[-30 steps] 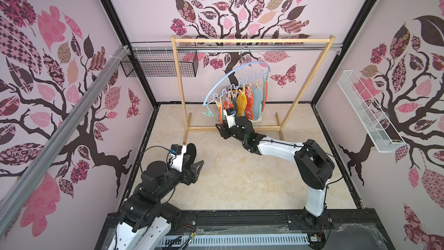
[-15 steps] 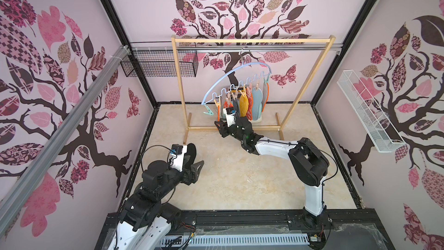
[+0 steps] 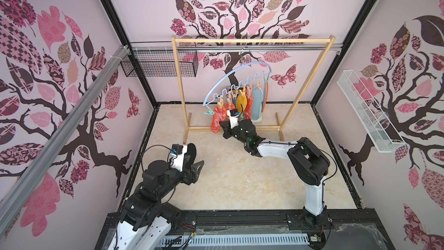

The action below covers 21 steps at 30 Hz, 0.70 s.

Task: Take the shoe insoles off the hanger
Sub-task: Remove the insole from the hanger.

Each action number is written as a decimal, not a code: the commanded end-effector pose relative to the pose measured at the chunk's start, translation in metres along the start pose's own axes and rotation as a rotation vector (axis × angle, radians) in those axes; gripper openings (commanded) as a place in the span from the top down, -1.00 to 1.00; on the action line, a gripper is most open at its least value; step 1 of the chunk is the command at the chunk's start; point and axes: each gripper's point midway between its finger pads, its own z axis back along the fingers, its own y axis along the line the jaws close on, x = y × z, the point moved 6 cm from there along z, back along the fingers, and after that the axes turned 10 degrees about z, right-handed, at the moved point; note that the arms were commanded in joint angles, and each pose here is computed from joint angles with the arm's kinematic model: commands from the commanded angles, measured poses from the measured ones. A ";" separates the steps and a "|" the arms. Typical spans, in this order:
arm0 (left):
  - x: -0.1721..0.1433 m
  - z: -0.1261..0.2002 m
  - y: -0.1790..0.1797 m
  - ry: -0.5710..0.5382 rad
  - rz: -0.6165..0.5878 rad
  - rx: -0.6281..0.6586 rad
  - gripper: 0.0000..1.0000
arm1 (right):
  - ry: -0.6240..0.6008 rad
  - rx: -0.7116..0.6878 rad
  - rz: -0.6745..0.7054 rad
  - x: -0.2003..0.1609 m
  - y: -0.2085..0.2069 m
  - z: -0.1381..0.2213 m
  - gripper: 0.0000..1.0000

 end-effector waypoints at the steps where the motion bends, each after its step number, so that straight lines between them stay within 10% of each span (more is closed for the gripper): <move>1: 0.000 0.000 0.000 -0.001 -0.002 0.001 -0.57 | -0.015 0.037 -0.001 0.003 0.003 0.006 1.00; 21: 0.001 0.002 -0.001 -0.011 -0.002 -0.009 -0.57 | 0.048 0.180 0.032 0.040 0.033 0.104 1.00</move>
